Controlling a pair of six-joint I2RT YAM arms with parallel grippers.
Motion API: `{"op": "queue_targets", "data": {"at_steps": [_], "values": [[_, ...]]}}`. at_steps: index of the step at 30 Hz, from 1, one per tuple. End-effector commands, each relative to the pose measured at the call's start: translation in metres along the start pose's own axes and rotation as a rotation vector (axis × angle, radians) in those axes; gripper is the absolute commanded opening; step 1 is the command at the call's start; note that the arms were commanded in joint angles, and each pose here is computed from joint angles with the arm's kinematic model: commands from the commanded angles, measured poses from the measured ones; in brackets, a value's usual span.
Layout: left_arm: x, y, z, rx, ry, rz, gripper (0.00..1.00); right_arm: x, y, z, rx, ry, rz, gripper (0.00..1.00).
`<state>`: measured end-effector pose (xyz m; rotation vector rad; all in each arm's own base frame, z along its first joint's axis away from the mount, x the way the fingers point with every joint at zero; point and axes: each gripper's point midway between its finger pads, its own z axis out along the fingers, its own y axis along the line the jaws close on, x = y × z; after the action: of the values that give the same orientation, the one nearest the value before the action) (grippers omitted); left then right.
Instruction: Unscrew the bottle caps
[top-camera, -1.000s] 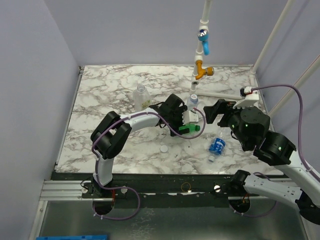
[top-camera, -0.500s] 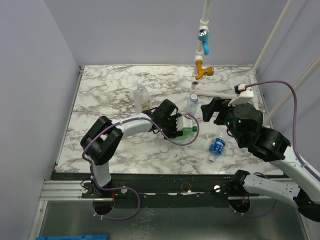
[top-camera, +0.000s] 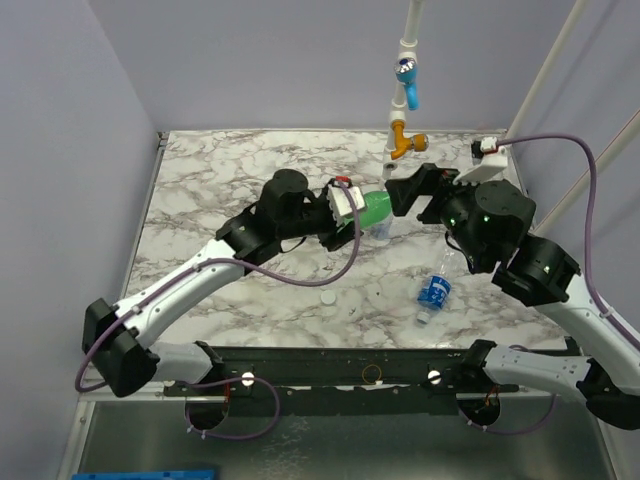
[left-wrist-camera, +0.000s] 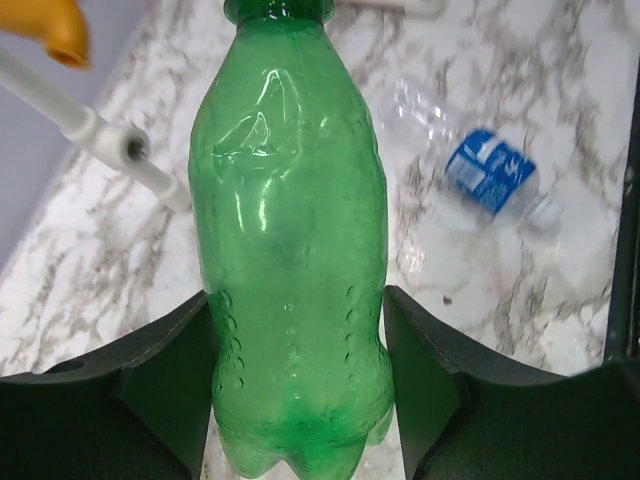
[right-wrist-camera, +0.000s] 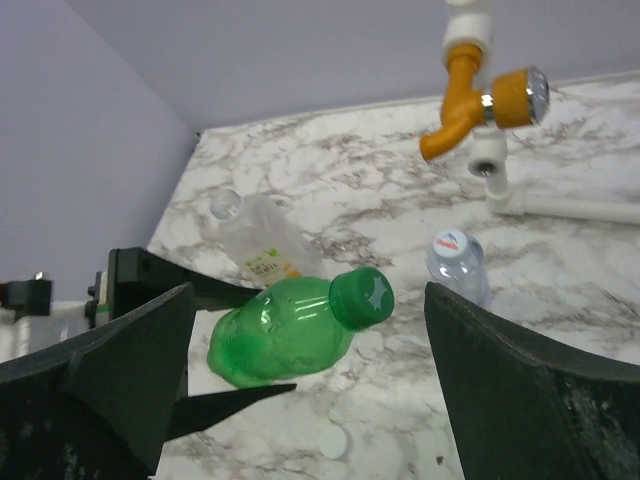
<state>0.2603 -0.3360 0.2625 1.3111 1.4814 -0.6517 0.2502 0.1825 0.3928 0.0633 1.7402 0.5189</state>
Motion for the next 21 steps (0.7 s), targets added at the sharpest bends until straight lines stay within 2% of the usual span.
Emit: {"op": "queue_targets", "data": {"at_steps": [1, 10, 13, 16, 21], "values": [[-0.076, 0.005, -0.04, -0.078, -0.222, -0.032, 0.13, -0.037, 0.041, 0.008, -0.125, -0.063, 0.019, 0.99], [-0.119, 0.01, -0.095, -0.202, -0.391, 0.035, 0.11, -0.078, 0.095, 0.022, -0.274, -0.12, 0.028, 0.96], [-0.12, 0.013, -0.103, -0.233, -0.406, 0.037, 0.1, -0.08, 0.109, 0.025, -0.322, -0.119, 0.037, 0.93], [-0.124, 0.015, -0.105, -0.25, -0.428, 0.034, 0.1, -0.075, 0.122, 0.029, -0.376, -0.103, 0.047, 0.86], [-0.123, 0.026, -0.098, -0.293, -0.424, -0.014, 0.09, -0.066, 0.136, 0.035, -0.426, -0.069, 0.051, 0.68]]}}
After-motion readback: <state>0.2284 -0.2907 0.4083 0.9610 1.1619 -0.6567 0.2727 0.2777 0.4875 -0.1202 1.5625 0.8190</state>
